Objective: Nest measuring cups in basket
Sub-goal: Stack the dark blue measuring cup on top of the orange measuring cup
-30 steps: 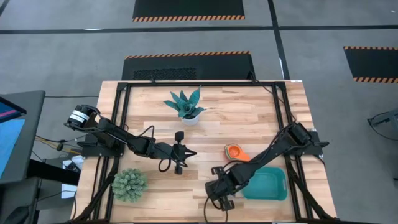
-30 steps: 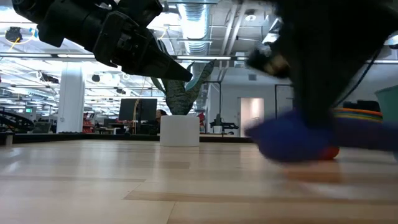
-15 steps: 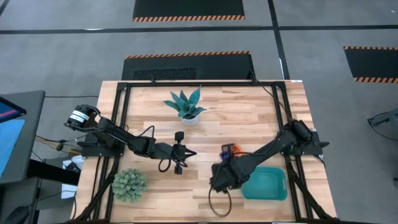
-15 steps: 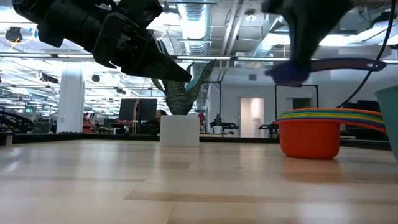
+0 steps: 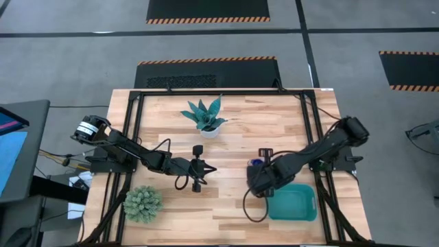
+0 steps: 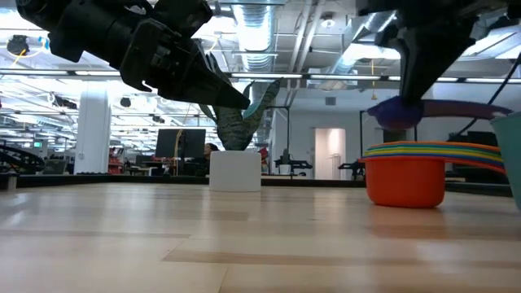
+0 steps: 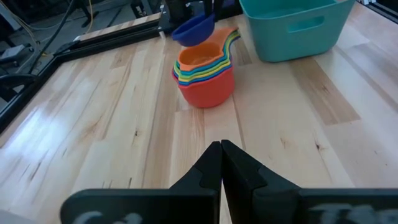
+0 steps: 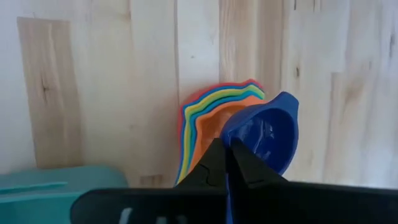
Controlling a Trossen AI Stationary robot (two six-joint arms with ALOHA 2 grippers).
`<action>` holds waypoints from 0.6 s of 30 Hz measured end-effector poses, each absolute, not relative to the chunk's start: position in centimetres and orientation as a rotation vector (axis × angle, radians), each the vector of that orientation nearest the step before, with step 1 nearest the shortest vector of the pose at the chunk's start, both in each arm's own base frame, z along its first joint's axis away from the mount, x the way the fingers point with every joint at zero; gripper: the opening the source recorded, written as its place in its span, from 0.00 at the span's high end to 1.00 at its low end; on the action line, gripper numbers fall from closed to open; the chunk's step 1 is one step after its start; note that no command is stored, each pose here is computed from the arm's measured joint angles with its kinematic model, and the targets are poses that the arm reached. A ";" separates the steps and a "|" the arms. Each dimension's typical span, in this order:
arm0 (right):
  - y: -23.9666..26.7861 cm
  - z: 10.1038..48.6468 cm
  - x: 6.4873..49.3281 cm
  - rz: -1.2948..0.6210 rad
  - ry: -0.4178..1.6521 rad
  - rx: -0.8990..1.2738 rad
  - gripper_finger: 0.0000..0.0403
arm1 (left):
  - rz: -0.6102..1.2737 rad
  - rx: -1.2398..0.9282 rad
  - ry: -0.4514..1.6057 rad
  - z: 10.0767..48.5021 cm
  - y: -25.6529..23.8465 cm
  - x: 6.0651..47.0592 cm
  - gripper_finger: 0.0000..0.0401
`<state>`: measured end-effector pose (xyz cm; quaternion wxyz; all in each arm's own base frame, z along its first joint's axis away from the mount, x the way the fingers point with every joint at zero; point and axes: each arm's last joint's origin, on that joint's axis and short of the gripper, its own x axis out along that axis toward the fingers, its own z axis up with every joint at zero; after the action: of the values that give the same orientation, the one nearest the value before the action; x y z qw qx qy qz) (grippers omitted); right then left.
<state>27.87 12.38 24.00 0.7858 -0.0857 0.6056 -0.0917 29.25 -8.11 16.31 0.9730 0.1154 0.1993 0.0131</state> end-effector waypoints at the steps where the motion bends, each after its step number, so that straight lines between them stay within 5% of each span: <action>1: 12.3 23.8 27.7 -0.199 1.297 -0.172 0.99 | 0.027 0.234 0.402 16.3 -8.1 29.3 1.00; 18: 12.3 22.1 27.5 -0.207 1.291 -0.157 0.85 | 0.027 0.236 0.403 16.3 -8.1 29.3 1.00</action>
<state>27.47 12.31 22.14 0.7908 -0.0728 0.6000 -0.0963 29.25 -8.10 16.31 0.9728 0.1168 0.1995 0.0136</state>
